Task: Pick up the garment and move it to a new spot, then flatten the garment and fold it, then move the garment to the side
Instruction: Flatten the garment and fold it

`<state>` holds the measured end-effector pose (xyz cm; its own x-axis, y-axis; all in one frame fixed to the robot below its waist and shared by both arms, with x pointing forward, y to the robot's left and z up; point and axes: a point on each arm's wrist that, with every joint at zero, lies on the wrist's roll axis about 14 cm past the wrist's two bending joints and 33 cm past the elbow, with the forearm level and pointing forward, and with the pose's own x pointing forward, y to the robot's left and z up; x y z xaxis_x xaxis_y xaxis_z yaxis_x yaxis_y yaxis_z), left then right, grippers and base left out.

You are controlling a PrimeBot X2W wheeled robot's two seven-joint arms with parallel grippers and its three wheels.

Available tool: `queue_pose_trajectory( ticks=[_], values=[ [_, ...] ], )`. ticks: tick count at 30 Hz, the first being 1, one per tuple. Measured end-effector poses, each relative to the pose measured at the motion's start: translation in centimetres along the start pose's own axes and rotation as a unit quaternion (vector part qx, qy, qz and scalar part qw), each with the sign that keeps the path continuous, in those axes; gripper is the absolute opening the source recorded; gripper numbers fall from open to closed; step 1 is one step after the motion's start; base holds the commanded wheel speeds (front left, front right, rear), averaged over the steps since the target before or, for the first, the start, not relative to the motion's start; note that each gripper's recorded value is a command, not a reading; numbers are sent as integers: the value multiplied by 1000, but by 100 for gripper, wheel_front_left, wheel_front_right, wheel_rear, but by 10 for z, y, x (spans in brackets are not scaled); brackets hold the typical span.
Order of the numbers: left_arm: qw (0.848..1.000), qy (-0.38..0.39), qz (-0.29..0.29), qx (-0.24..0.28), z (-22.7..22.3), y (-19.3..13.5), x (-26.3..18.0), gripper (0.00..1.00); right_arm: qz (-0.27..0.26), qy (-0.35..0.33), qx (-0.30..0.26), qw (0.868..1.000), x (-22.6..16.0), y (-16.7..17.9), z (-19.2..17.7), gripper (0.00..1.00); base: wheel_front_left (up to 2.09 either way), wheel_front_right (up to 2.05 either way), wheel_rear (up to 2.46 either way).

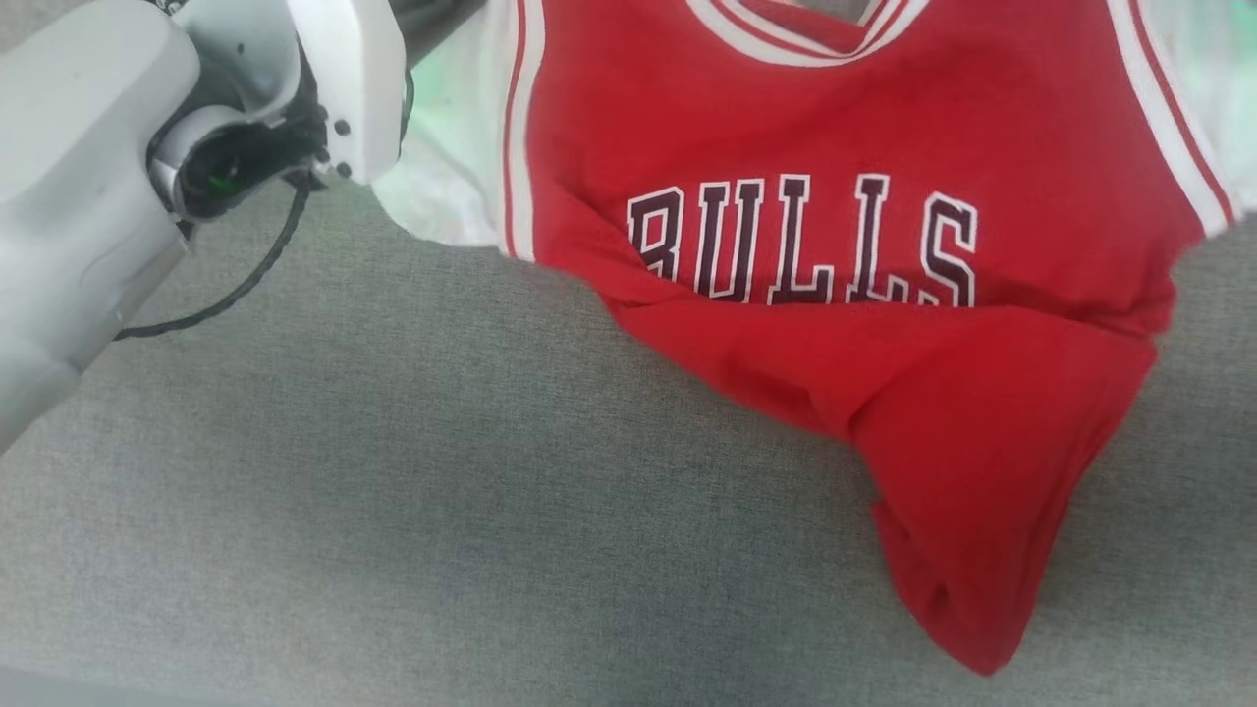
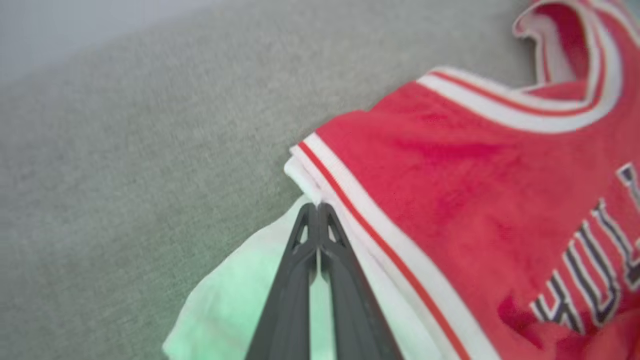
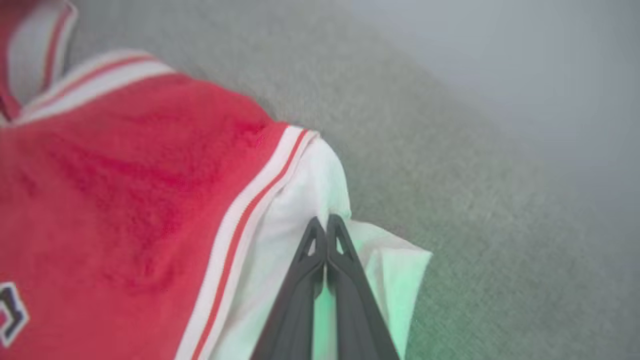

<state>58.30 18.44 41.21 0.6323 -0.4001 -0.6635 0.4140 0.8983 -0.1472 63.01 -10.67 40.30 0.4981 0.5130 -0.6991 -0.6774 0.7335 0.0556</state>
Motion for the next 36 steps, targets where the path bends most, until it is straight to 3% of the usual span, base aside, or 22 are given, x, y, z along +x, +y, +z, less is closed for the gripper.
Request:
queue_pose_trajectory(
  ticks=[6,11,15,21,23,25,27,36],
  values=[
    [993,-115,-6,-18,55,-3,-5,0,-45,-113,26,992,-28,-31,46,0,0,0,0],
    [972,-232,13,-32,117,8,-12,0,-106,-227,51,967,-54,-70,95,0,0,0,0],
    [932,-358,34,-41,190,18,-38,0,-169,-330,52,927,-94,-102,148,0,0,0,0],
    [855,-514,19,-62,295,2,-111,0,-232,-481,49,844,-180,-122,226,0,0,0,0],
    [838,-542,8,-62,313,-7,-132,0,-237,-500,45,831,-197,-119,239,0,0,0,0],
    [830,-555,0,-55,321,-16,-144,0,-238,-503,41,830,-204,-114,243,0,0,0,0],
    [834,-549,-5,-46,315,-22,-142,0,-239,-495,34,834,-206,-111,242,0,0,0,0],
    [893,-443,-35,-72,210,-30,-88,0,-211,-381,51,899,-155,-100,145,0,0,0,0]
  ],
)
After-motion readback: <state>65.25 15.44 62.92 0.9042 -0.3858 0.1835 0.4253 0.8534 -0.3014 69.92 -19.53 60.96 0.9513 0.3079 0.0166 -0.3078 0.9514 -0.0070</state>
